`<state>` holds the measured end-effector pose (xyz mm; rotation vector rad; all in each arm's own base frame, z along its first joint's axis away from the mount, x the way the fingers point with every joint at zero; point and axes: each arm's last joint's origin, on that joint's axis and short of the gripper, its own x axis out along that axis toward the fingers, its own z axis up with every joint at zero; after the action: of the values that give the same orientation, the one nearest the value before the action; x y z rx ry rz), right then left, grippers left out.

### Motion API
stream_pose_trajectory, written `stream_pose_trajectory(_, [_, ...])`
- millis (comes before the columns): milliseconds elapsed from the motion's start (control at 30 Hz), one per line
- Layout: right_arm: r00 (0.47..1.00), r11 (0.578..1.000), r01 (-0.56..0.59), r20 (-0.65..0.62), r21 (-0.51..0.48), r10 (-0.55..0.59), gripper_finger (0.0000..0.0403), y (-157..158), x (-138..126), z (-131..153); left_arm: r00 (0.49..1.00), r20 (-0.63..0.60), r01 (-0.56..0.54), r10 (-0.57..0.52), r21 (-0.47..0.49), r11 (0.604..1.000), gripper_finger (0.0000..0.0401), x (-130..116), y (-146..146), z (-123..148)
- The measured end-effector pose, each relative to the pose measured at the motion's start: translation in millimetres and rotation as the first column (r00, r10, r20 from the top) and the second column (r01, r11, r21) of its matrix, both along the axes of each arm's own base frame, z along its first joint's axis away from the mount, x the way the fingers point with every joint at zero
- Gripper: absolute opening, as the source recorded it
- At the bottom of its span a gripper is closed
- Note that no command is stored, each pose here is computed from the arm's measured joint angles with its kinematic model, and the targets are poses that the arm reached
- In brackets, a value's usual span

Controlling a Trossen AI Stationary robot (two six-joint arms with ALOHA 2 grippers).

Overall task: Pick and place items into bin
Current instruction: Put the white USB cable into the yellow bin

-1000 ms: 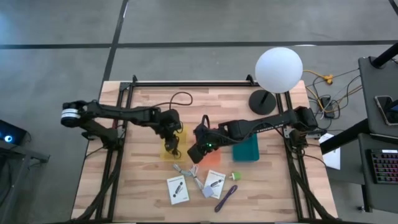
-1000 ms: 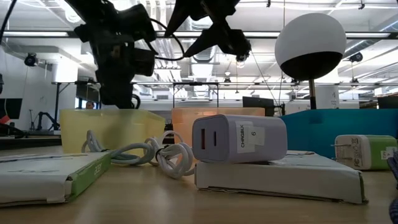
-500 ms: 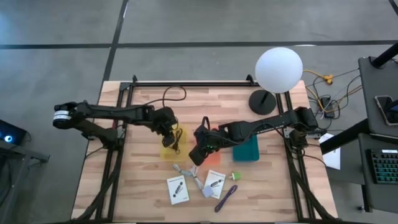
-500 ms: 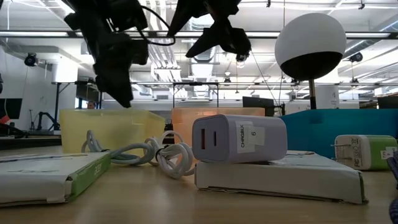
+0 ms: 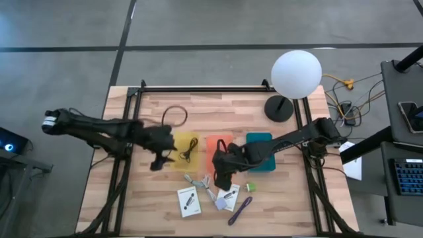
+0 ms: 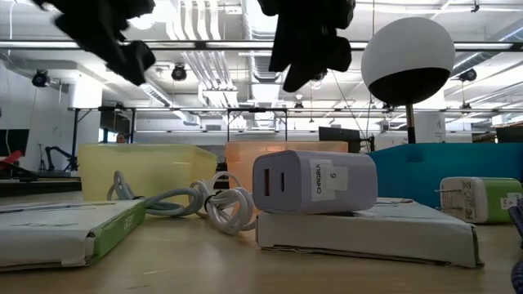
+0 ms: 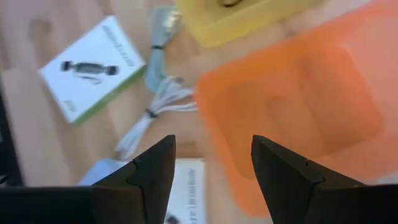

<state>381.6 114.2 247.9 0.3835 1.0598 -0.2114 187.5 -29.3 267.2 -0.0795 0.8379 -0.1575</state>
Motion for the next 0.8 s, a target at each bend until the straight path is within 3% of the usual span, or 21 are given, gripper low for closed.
stream_pose_trajectory(133, [1.000, 0.998, -0.025, -0.011, 0.056, 0.026, 0.0196, 20.5, 8.7, -20.9, 1.000, -0.010, 0.021, -0.021, -0.020, 1.000, 0.0214, -3.3, -19.9, -5.5])
stream_pose_trajectory(233, [0.999, 0.992, -0.016, -0.040, 0.126, 0.021, 0.0196, 38.2, 21.9, -45.0, 0.999, -0.001, 0.033, -0.033, 0.019, 0.999, 0.0214, -1.6, -30.1, -7.6])
stream_pose_trajectory(367, [0.994, 0.988, 0.048, -0.103, 0.149, -0.033, 0.0196, 57.6, 38.2, -71.4, 0.999, 0.018, 0.033, -0.034, 0.043, 0.999, 0.0215, 1.9, -35.8, -8.6])
stream_pose_trajectory(600, [0.989, 0.984, 0.134, -0.077, 0.120, -0.126, 0.0196, 78.4, 63.9, -69.8, 0.999, 0.007, 0.038, -0.038, 0.048, 0.998, 0.0215, 3.5, -37.5, -10.9])
stream_pose_trajectory(800, [0.971, 0.978, 0.201, -0.147, 0.062, -0.190, 0.0196, 96.0, 71.9, -87.1, 0.999, 0.006, 0.046, -0.046, 0.054, 0.997, 0.0215, 3.2, -37.8, -11.1])
